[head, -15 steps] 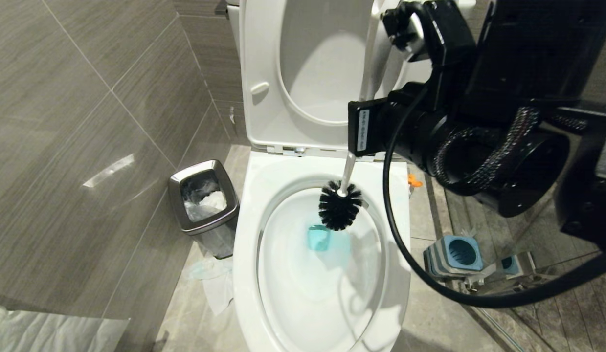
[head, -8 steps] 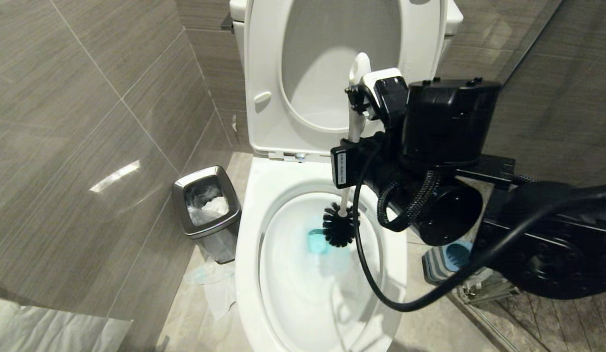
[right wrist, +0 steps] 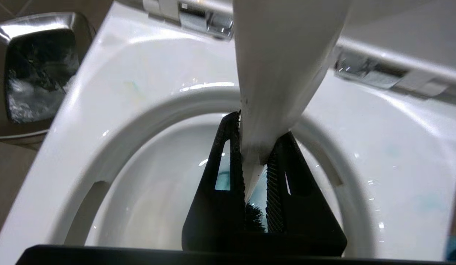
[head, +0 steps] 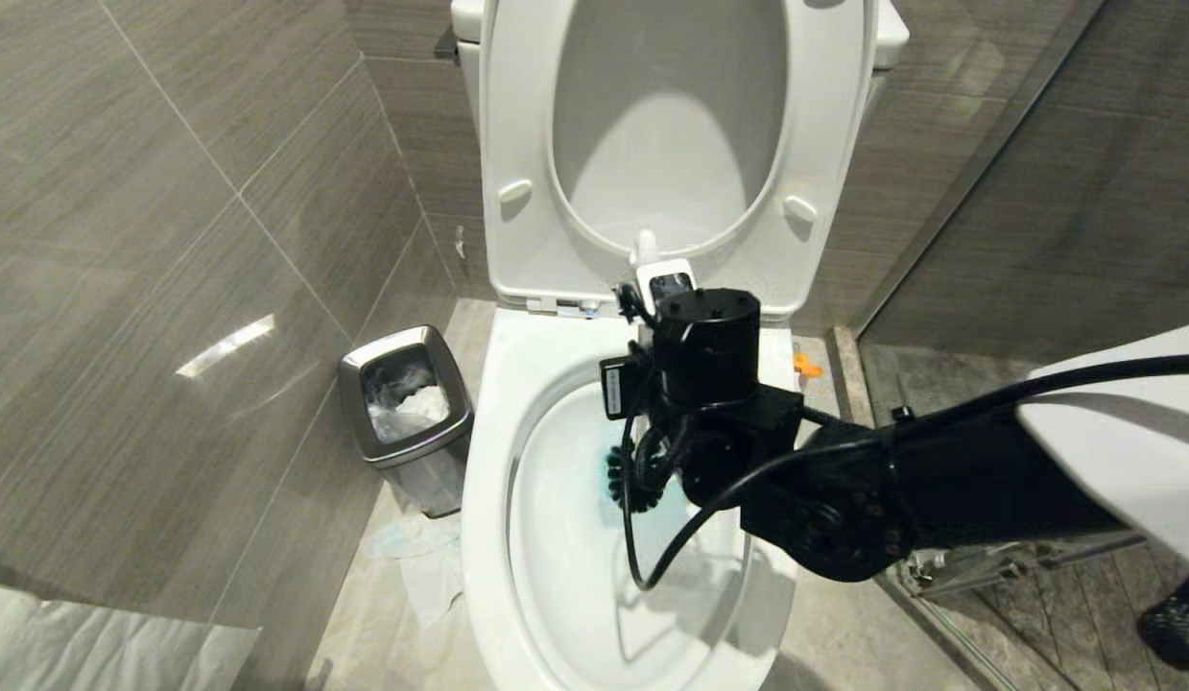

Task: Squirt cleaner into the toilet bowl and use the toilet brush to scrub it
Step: Scrub the toilet bowl

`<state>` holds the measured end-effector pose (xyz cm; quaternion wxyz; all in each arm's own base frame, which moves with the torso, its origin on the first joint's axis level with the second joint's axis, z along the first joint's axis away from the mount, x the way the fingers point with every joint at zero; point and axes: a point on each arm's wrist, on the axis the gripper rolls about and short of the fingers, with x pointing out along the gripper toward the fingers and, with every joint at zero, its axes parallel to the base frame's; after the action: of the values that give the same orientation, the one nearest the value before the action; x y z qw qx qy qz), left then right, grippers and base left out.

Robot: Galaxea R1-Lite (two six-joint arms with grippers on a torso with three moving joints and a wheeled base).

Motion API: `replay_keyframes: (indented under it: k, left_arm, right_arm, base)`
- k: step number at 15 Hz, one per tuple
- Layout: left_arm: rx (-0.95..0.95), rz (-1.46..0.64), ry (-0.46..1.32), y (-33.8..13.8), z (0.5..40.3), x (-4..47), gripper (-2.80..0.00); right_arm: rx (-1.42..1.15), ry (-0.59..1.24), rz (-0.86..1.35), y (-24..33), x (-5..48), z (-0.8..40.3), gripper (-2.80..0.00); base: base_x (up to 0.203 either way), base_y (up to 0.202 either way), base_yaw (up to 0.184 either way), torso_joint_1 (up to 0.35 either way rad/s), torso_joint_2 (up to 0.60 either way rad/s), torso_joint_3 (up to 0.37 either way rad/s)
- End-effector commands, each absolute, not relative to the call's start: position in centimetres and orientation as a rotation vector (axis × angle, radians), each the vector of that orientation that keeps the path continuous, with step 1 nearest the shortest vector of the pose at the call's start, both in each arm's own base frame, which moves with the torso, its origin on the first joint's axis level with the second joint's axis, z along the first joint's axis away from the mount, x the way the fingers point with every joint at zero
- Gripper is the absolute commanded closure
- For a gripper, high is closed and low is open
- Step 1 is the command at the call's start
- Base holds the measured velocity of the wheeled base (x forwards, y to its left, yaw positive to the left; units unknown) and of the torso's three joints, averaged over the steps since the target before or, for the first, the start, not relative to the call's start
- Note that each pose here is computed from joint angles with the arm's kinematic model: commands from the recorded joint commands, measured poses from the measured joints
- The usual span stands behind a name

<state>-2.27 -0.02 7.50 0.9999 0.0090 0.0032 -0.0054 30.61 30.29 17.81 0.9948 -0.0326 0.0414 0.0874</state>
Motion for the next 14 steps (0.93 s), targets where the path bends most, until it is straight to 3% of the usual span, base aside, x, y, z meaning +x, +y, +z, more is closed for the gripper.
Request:
replay_keyframes:
  k: [1, 8, 14]
  left_arm:
    - [0.018, -0.011, 0.008, 0.0, 7.5, -2.3, 0.0]
    - [0.018, -0.011, 0.008, 0.0, 7.5, -2.3, 0.0]
    - [0.018, -0.011, 0.008, 0.0, 7.5, -2.3, 0.0]
  right_arm:
    - [-0.106, 0.149, 0.167, 32.1, 32.5, 13.0, 0.0]
    - [-0.092, 0.093, 0.076, 32.7, 39.5, 9.8, 0.0]
    - [-0.136, 0.08, 0.076, 33.7, 40.5, 8.3, 0.0]
  base:
    - [0.0, 0.0, 0.0, 0.0, 0.0, 0.0]
    - [0.0, 0.0, 0.0, 0.0, 0.0, 0.0]
    - [0.0, 0.0, 0.0, 0.0, 0.0, 0.0]
